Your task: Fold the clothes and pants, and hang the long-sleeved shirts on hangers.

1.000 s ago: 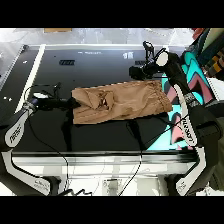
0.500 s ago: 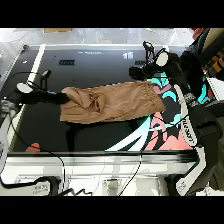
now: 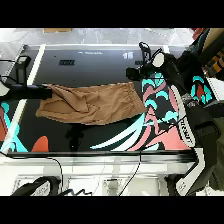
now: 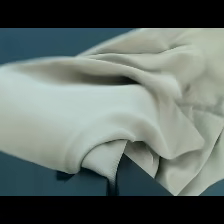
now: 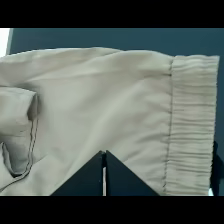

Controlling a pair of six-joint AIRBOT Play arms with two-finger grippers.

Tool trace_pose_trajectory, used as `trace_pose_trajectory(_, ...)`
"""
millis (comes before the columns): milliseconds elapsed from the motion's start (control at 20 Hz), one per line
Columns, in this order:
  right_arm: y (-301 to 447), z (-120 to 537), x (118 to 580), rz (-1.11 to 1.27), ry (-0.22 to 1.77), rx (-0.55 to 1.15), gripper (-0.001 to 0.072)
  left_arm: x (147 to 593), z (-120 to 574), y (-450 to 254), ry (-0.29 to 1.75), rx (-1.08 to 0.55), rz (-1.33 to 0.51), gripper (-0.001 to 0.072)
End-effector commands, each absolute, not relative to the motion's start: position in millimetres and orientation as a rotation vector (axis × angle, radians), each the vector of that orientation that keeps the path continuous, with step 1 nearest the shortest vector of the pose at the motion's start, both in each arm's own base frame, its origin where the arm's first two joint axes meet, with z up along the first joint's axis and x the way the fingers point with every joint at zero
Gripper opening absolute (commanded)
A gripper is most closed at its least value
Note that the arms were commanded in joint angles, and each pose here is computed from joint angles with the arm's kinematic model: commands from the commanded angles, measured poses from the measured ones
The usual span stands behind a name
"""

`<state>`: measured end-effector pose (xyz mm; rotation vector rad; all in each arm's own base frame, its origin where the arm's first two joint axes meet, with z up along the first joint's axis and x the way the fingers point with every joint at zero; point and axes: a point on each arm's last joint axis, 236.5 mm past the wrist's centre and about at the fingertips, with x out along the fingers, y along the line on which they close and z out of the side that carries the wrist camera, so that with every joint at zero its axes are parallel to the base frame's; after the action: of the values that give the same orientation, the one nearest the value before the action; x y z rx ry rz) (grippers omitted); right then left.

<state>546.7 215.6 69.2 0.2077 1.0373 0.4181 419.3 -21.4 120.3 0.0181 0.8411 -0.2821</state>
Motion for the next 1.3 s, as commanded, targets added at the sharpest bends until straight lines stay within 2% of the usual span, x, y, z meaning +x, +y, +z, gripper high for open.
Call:
trace_pose_trajectory(0,237.8,69.7,551.8,0.442,0.986,0.208,0.0025,413.3,142.4,-18.2,0.788,0.042,-0.262,0.0011)
trace_pose_trajectory(200,278.5,48.3,550.2,0.478,0.945,0.204,0.0025,412.3,145.1,-25.7,0.781,0.038,-0.280,0.0011)
trace_pose_trajectory(400,347.8,9.8,534.5,0.532,0.957,0.238,0.0025,411.5,156.6,-59.6,0.750,-0.068,-0.373,0.0011)
trace_pose_trajectory(500,392.8,-15.7,514.9,0.588,0.991,0.273,0.0025,410.9,165.8,-72.7,0.732,-0.096,-0.410,0.0011)
trace_pose_trajectory(700,469.0,-58.0,467.5,0.627,1.108,0.463,0.0024,411.9,171.8,-75.5,0.719,-0.088,-0.416,0.0011)
trace_pose_trajectory(850,501.4,-71.4,441.2,0.666,1.139,0.494,0.0024,412.4,173.1,-79.3,0.714,-0.093,-0.424,0.0013)
trace_pose_trajectory(1050,490.8,-76.9,435.9,0.672,1.187,0.443,0.0025,415.0,169.8,-91.9,0.714,-0.084,-0.448,0.0012)
trace_pose_trajectory(1250,406.3,-76.7,458.8,0.617,1.294,0.236,0.0025,425.4,145.6,-133.1,0.744,-0.067,-0.522,0.0012)
